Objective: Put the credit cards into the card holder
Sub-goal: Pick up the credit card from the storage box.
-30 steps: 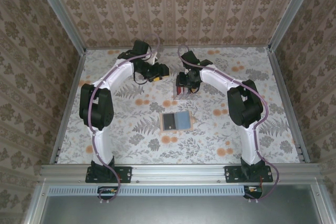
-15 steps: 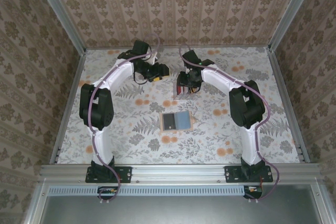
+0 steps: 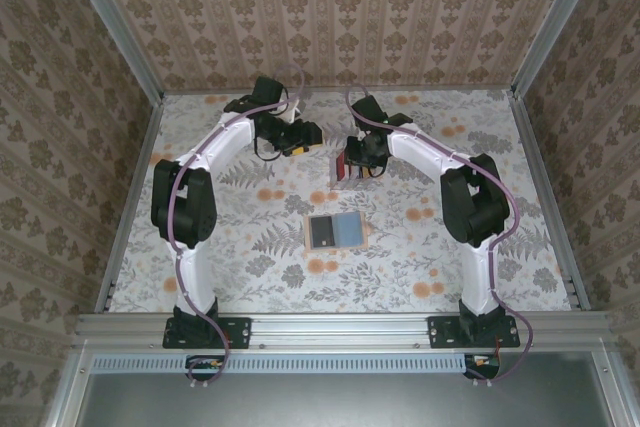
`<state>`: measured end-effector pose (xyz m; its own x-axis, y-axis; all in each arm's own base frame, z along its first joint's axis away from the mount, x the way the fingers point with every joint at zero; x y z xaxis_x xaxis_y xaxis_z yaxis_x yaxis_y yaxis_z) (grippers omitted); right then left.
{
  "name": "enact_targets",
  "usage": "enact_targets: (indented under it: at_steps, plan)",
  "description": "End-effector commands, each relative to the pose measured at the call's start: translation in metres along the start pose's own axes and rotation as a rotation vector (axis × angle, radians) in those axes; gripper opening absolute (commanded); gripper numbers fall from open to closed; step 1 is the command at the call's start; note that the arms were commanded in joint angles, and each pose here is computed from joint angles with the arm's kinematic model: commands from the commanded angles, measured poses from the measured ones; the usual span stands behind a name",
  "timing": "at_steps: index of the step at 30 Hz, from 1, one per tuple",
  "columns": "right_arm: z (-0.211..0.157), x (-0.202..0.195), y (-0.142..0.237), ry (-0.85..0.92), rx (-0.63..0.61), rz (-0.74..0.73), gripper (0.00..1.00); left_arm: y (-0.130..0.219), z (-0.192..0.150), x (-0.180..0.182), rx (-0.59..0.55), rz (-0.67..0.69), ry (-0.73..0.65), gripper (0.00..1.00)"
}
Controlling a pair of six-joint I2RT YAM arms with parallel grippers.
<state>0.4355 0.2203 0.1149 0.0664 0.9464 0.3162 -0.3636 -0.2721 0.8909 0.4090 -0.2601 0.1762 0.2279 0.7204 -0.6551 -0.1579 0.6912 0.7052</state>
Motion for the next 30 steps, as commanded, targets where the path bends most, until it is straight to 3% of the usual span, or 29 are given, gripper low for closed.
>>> enact_targets:
  at_steps: [1,16,21,30]
  plan:
    - [0.006,0.003,0.019,-0.008,-0.034,0.025,0.31,0.011,0.006,-0.008,-0.016,-0.017,-0.029,0.55]
    - [0.008,0.002,0.025,-0.010,-0.048,0.028,0.19,0.010,0.006,-0.008,-0.015,-0.016,-0.028,0.55]
    - [0.008,0.001,0.027,-0.013,-0.049,0.033,0.11,0.008,0.006,-0.006,-0.011,-0.016,-0.024,0.55]
    - [0.011,0.001,0.031,-0.012,-0.056,0.037,0.09,0.008,0.006,-0.006,-0.010,-0.016,-0.023,0.55]
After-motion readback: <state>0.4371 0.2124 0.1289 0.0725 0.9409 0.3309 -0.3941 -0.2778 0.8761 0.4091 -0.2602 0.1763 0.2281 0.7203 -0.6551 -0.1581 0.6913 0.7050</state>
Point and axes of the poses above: each hand's point on the last joint's axis, 136 mm out from that joint toward the fingers, its own y axis back along the fingers, its own x axis along the line the jaws close on, z = x × y, the point moved 3 cm from there along y, back along the fingers, and after that the axes turned 2 degrees about -y, right-handed, at the moved point
